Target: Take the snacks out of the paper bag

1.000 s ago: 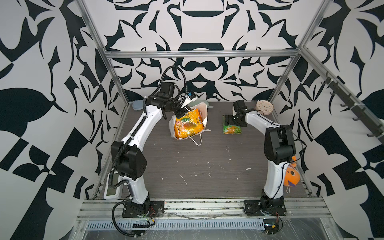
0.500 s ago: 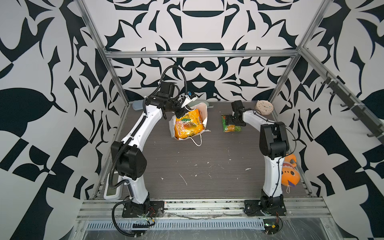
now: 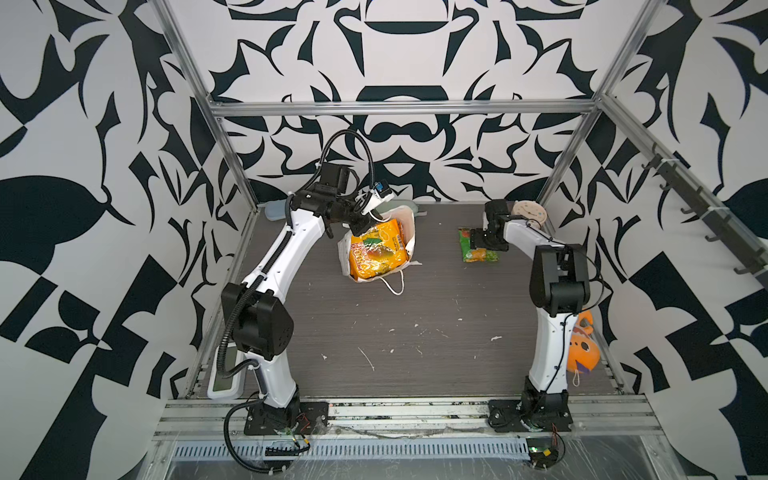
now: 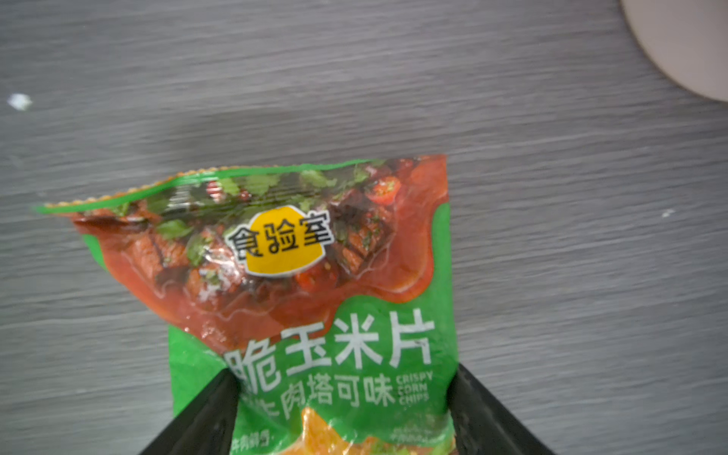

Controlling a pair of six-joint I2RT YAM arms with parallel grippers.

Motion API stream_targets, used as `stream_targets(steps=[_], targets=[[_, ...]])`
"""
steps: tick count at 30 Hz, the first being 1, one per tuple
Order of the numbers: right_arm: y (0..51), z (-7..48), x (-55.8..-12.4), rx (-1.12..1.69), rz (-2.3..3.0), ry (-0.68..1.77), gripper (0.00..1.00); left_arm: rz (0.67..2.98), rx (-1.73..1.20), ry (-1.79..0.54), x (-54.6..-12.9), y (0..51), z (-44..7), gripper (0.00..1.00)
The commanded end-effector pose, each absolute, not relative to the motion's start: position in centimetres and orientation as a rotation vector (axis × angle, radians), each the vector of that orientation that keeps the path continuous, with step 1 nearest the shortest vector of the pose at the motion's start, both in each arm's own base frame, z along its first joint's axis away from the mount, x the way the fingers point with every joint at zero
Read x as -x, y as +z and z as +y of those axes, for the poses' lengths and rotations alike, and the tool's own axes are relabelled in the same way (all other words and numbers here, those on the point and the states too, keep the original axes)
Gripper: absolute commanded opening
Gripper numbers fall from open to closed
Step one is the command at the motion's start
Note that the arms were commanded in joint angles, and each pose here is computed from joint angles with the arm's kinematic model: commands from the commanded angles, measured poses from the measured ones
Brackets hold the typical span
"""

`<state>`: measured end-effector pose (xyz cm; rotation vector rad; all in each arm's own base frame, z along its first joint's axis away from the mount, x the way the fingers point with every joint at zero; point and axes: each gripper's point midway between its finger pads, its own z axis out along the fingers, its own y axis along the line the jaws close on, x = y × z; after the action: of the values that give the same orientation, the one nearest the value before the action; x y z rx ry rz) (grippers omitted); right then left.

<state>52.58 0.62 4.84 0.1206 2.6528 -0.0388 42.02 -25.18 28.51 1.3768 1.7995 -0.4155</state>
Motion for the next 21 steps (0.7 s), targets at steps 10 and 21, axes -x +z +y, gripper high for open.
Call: stream_targets(steps=[10,21], targets=[[7.6,-4.8,-51.3,-0.008,2.676,-0.187,0.80,1.744,-1.416,-0.474,-40.8,29.4,-26.6,0.00],[9.7,-5.6,-51.7,-0.106,2.659,-0.185,0.88,1.734,-1.422,-0.485,-40.1,29.7,-26.8,0.00]])
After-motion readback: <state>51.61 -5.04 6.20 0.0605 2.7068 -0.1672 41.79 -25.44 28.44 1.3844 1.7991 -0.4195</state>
